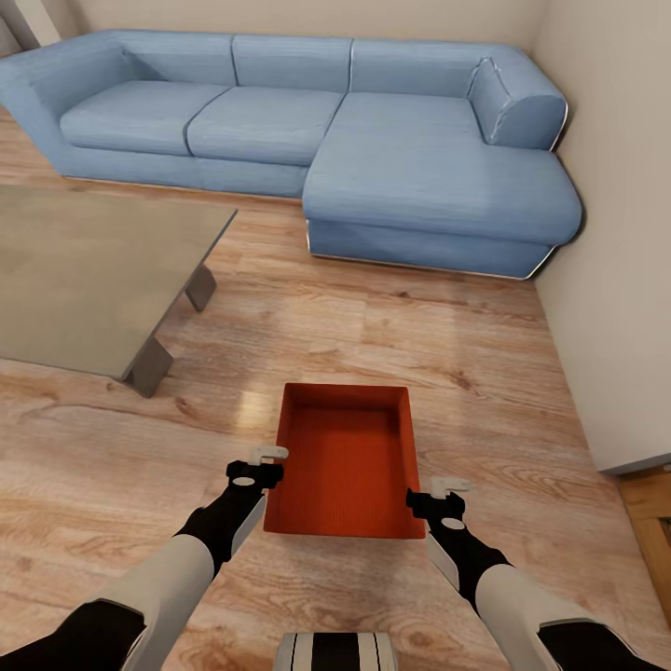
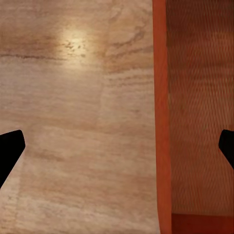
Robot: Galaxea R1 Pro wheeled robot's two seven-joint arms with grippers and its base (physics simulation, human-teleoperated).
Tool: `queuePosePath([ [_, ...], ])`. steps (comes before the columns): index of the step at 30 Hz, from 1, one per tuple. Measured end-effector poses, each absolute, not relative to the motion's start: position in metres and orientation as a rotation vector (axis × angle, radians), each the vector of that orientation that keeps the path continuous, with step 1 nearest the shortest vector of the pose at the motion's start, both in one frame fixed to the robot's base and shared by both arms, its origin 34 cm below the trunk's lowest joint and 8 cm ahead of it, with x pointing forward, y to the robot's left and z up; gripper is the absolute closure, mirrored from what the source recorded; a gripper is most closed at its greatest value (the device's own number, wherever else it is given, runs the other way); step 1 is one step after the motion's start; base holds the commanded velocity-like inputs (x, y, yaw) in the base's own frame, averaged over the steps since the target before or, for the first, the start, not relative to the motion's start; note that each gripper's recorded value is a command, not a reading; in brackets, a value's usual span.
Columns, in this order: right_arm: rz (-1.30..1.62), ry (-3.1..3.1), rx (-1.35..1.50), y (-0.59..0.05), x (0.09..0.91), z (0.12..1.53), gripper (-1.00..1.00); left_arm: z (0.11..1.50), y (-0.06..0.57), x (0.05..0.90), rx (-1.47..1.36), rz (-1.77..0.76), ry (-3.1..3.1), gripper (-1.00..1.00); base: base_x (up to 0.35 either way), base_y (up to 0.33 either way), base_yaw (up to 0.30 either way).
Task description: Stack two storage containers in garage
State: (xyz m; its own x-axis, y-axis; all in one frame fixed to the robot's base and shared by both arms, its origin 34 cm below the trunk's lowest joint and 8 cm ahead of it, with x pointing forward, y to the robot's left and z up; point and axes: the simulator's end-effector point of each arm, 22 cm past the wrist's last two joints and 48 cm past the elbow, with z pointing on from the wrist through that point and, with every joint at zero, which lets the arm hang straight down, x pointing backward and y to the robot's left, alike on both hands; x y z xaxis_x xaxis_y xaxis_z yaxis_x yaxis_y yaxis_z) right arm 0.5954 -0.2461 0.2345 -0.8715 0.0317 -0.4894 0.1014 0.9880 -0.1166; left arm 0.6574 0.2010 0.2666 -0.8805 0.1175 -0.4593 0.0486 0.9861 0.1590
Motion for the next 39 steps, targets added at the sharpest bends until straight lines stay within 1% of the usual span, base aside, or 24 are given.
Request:
queuePosePath([
  [23, -0.181, 2.627, 0.100, -0.242, 0.595, 0.234, -1.00, 0.266, 0.194, 0.657, 0.081, 0.164, 2.652, -1.00, 0.000, 0.000, 0.000],
  [30, -0.180, 2.627, 0.100, -0.241, 0.595, 0.235, -1.00, 0.267, 0.174, 0.655, 0.074, 0.118, 2.656, -1.00, 0.000, 0.000, 0.000],
  [39, -0.181, 2.627, 0.100, -0.242, 0.595, 0.234, -1.00, 0.268, 0.169, 0.656, 0.073, 0.110, 2.656, -1.00, 0.000, 0.000, 0.000],
])
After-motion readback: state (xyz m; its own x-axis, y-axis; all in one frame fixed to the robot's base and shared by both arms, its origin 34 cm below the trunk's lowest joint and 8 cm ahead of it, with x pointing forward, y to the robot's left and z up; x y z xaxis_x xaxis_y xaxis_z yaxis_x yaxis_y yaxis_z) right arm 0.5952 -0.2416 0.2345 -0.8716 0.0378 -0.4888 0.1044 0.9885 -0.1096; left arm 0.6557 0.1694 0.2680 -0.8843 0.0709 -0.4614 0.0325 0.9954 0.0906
